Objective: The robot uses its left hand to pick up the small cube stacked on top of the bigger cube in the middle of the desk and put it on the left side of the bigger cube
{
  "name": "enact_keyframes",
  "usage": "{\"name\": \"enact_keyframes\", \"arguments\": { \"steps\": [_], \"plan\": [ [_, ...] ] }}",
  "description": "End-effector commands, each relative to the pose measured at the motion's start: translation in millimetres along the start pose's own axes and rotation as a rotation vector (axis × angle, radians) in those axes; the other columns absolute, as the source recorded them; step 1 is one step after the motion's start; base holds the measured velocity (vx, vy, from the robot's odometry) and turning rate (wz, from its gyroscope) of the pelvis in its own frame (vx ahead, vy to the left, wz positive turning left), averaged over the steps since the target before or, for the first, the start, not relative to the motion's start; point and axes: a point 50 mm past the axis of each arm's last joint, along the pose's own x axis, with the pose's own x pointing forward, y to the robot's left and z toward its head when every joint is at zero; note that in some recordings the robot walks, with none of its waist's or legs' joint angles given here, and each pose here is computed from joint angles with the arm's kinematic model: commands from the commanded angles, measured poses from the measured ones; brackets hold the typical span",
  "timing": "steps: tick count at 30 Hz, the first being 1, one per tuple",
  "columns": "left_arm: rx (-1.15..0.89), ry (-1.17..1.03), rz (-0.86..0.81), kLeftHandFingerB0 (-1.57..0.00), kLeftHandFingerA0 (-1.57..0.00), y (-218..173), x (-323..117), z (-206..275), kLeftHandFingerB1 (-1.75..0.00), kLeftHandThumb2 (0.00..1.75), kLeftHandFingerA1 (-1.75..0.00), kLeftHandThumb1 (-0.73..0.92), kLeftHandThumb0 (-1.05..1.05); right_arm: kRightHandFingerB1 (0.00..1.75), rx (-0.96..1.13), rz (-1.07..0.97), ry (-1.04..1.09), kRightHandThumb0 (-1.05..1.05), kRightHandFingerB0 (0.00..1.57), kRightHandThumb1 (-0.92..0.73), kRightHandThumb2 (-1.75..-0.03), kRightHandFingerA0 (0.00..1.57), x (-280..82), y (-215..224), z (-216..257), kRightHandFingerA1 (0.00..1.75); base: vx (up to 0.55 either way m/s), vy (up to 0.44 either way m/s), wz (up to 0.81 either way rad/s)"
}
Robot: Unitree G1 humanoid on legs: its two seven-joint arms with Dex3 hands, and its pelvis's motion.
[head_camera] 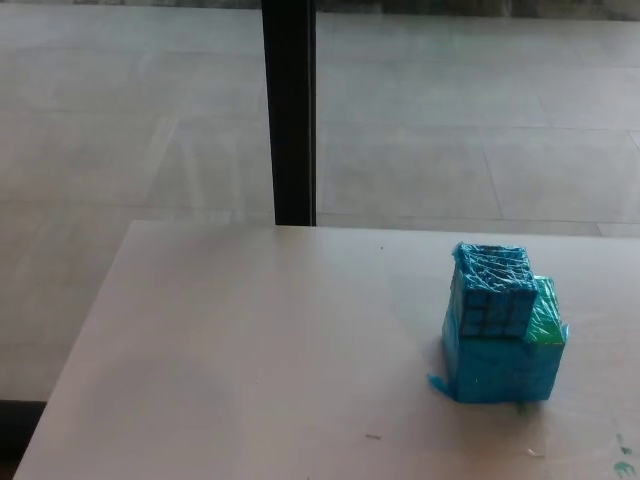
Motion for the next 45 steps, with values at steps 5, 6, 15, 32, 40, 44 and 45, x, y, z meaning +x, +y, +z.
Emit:
{"name": "enact_keyframes", "arguments": {
  "steps": [5, 6, 15, 32, 40, 44, 45],
  "plan": [
    [-0.286, -0.217, 0.03, -0.14, -0.58, 24.4, -8.9, 84.3, -0.4, 0.92, -0.79, 0.62, -0.82, 0.74, -0.045, -0.003, -0.067, -0.64, 0.48, -0.45, -0.76, 0.69, -1.6, -25.5, 4.4, 0.94, 0.0, 0.0, 0.02],
    [-0.206, -0.292, 0.018, -0.05, -0.31, 19.4, -15.0, 115.4, -0.2, 0.93, -0.57, 0.6, -0.78, 0.75, -0.047, -0.005, -0.064, -0.64, 0.48, -0.43, -0.78, 0.7, -1.9, -26.4, 3.7, 0.97, -0.03, -0.015, 0.13],
    [0.242, -0.833, -0.025, -0.08, -0.23, -45.3, -108.7, 289.6, -0.26, 0.61, -0.33, 0.71, -0.76, 0.75, -0.04, -0.005, -0.053, -0.63, 0.48, -0.43, -0.78, 0.7, -1.4, -29.3, 3.7, 0.96, 0.0, 0.0, 0.0],
    [0.649, -1.606, -0.347, -0.06, -0.06, -246.3, -328.4, 344.0, -0.28, 0.63, -0.5, 0.74, -0.87, 0.74, -0.029, 0.01, -0.029, -0.64, 0.5, -0.43, -0.76, 0.68, -1.9, -26.5, -2.7, 0.97, 0.0, 0.0, 0.0],
    [0.8, -1.703, -0.435, -0.05, -0.1, -310.1, -381.3, 324.7, -0.33, 0.98, -0.55, 0.58, -0.89, 0.75, -0.06, 0.005, -0.029, -0.65, 0.51, -0.42, -0.77, 0.73, -2.6, -26.2, -4.1, 0.98, 0.0, 0.0, 0.0],
    [0.846, -1.657, -0.504, -0.05, -0.15, -335.0, -399.2, 311.1, -0.33, 1.02, -0.6, 0.59, -0.92, 0.76, -0.045, 0.018, -0.032, -0.63, 0.5, -0.42, -0.78, 0.7, -3.5, -26.6, -3.5, 0.98, 0.0, 0.0, 0.0],
    [0.856, -1.656, -0.517, -0.05, -0.13, -340.4, -404.1, 307.3, -0.35, 1.02, -0.57, 0.6, -0.94, 0.76, -0.043, 0.019, -0.031, -0.65, 0.51, -0.42, -0.77, 0.7, -3.4, -26.7, -4.0, 0.97, 0.0, 0.0, 0.0]
  ]
}}
